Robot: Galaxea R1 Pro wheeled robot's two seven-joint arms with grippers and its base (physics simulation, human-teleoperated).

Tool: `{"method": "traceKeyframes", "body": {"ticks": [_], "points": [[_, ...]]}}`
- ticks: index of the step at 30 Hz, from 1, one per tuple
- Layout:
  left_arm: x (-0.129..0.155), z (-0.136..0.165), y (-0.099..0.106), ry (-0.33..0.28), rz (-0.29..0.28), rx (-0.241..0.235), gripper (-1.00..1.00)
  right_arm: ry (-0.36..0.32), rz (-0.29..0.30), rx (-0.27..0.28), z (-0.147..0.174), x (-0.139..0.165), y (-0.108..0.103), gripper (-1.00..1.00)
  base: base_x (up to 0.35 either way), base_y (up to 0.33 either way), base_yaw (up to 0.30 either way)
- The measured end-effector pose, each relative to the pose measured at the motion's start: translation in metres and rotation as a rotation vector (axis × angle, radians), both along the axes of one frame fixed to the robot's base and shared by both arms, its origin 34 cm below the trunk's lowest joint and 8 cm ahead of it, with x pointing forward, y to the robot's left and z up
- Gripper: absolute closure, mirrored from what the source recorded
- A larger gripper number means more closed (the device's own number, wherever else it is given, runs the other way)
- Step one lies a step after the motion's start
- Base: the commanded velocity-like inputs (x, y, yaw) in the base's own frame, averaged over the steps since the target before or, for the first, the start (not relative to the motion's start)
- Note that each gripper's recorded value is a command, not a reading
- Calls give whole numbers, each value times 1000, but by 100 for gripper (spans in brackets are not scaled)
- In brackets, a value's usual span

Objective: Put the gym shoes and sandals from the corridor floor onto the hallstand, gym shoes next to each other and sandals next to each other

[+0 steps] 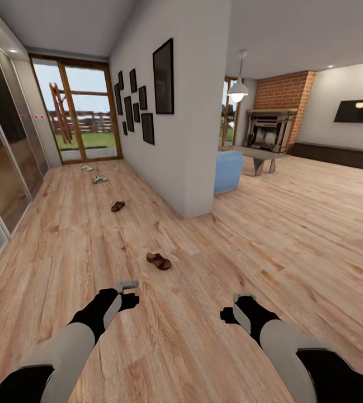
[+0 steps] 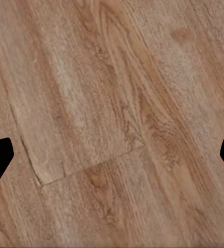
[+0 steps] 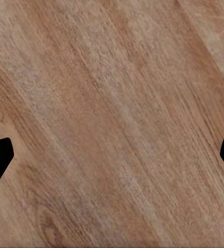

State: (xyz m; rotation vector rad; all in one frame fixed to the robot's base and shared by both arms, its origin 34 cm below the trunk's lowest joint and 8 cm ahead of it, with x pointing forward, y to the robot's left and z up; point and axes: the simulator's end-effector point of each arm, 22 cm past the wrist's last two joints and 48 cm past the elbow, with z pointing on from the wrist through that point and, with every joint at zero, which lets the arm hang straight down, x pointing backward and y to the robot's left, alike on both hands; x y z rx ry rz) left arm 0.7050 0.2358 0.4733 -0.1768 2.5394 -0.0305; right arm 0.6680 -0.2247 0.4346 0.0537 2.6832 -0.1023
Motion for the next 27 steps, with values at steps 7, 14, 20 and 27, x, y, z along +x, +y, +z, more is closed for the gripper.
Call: {"method": "traceKeyframes", "body": {"ticks": [7,14,20,27], "points": [[-4,-19,0,6,0,0,-100,6,0,0,-19,-5,0,-100,0,0,0],[-9,-39,0,15,0,0,-100,15,0,0,-39,-10,0,-100,0,0,0],[-13,-56,0,19,0,0,-100,20,0,0,-55,-14,0,-100,0,0,0],[-17,-72,0,21,0,0,-100,21,0,0,-72,-19,0,-100,0,0,0]]}}
